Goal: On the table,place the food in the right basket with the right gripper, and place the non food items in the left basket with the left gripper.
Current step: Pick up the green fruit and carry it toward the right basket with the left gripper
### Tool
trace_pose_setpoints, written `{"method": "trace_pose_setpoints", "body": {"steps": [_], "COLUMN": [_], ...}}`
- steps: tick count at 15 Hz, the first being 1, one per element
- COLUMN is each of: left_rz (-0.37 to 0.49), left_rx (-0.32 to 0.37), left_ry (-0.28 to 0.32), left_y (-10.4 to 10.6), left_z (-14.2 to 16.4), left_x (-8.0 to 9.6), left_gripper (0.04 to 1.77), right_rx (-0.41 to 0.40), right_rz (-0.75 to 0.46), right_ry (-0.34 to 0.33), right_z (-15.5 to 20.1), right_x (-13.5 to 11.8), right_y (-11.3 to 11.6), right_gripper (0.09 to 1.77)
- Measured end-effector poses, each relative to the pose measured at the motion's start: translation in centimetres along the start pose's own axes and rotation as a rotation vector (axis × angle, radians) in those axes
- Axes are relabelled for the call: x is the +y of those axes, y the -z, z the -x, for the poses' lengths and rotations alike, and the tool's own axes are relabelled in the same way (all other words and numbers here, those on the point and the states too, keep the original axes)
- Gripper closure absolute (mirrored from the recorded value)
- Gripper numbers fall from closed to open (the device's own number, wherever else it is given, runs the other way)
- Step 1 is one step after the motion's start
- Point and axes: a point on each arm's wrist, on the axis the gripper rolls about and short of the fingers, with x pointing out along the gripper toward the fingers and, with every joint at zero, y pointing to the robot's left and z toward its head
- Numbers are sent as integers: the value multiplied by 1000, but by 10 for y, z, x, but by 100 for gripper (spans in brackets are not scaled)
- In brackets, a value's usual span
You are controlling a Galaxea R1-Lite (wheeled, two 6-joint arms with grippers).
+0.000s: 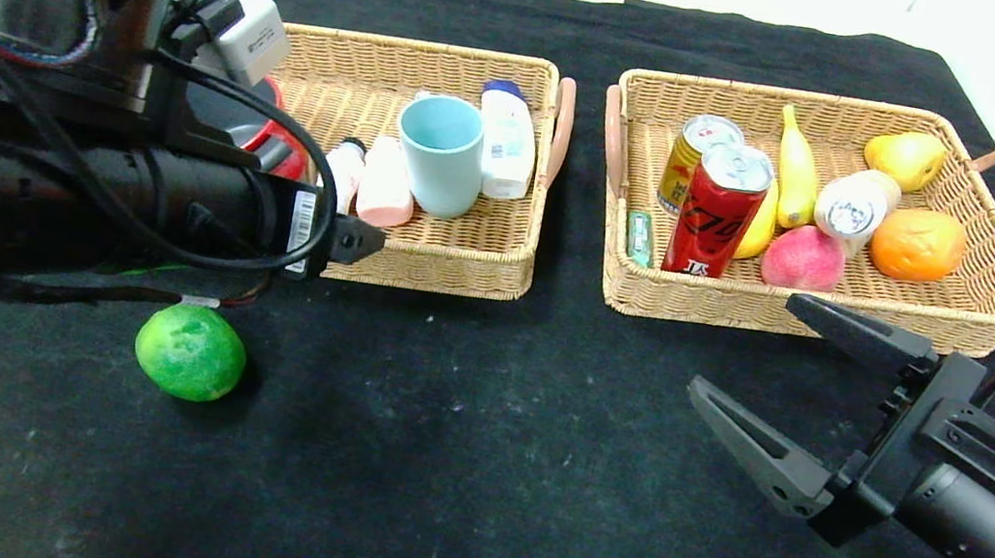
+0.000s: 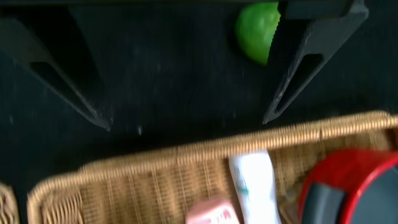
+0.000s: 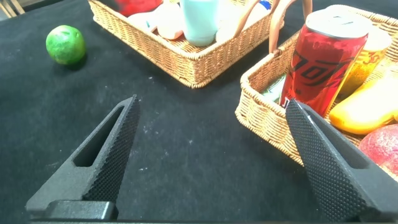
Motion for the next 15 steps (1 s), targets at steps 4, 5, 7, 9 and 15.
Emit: {"method": "trace_pose_setpoints", "body": {"steps": [4,5,7,9,15], "left_rz": [0,6,20,34,90], "left_rx": [76,88,92,108,189], "left_ry": [3,-7,-34,-73,-43], "left_y": [19,25,30,35,58], "left_z": [26,30,36,39,36], "left_x": [12,15,26,37,63], "left_gripper": [12,11,11,11,10], "right_rx": [5,4,6,10,16], "right_rz": [0,0,-1,-1,-2], "right_ry": [-1,-1,-3,-3,-7], "right_z": [-1,-1,-1,-1,-2], "right_x": [0,0,1,1,1], "right_y": [1,1,2,3,4], "right_gripper": [15,15,15,15,15]}}
